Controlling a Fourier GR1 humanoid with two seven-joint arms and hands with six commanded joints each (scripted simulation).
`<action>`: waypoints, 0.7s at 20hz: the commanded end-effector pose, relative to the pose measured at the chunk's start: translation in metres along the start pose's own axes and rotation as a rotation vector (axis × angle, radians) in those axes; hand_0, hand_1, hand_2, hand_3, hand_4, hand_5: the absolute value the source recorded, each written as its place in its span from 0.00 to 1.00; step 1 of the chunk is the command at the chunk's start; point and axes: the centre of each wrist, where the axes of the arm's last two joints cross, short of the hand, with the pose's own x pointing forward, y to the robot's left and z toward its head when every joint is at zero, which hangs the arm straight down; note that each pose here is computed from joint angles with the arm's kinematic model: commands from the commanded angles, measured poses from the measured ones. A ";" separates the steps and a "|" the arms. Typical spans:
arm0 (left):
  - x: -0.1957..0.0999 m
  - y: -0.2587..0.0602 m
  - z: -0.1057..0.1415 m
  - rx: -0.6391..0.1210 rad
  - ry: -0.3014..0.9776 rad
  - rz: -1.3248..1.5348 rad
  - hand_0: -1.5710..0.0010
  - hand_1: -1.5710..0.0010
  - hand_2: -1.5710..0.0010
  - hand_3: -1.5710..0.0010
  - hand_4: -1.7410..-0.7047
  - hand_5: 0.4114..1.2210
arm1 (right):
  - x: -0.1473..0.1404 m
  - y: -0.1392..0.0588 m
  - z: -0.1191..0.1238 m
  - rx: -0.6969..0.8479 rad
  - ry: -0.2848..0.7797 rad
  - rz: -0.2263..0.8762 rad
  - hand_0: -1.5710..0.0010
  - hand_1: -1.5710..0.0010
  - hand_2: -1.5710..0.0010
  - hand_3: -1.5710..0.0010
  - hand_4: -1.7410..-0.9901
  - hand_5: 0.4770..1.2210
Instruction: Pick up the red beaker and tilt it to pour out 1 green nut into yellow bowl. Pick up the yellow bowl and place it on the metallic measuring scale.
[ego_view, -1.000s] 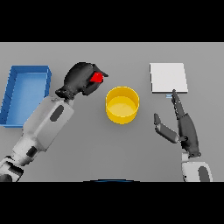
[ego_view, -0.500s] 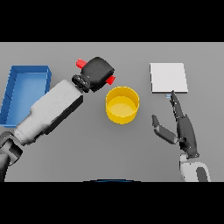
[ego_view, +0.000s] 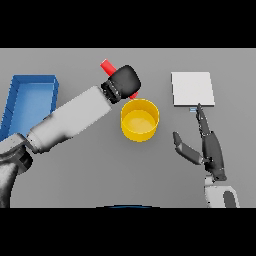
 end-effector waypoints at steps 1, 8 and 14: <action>0.000 0.001 -0.001 -0.008 -0.001 -0.047 0.00 0.00 0.00 0.00 0.01 1.00 | 0.001 0.000 -0.001 -0.001 0.000 0.018 1.00 1.00 1.00 1.00 0.74 0.23; 0.015 0.012 -0.009 -0.016 -0.057 -0.352 0.00 0.00 0.00 0.00 0.01 1.00 | 0.001 -0.002 -0.007 -0.014 0.025 -0.004 1.00 1.00 1.00 1.00 0.77 0.20; 0.026 0.020 -0.016 -0.018 -0.069 -0.534 0.00 0.00 0.00 0.00 0.01 1.00 | 0.006 -0.006 -0.005 -0.021 0.009 0.028 1.00 1.00 1.00 1.00 0.77 0.21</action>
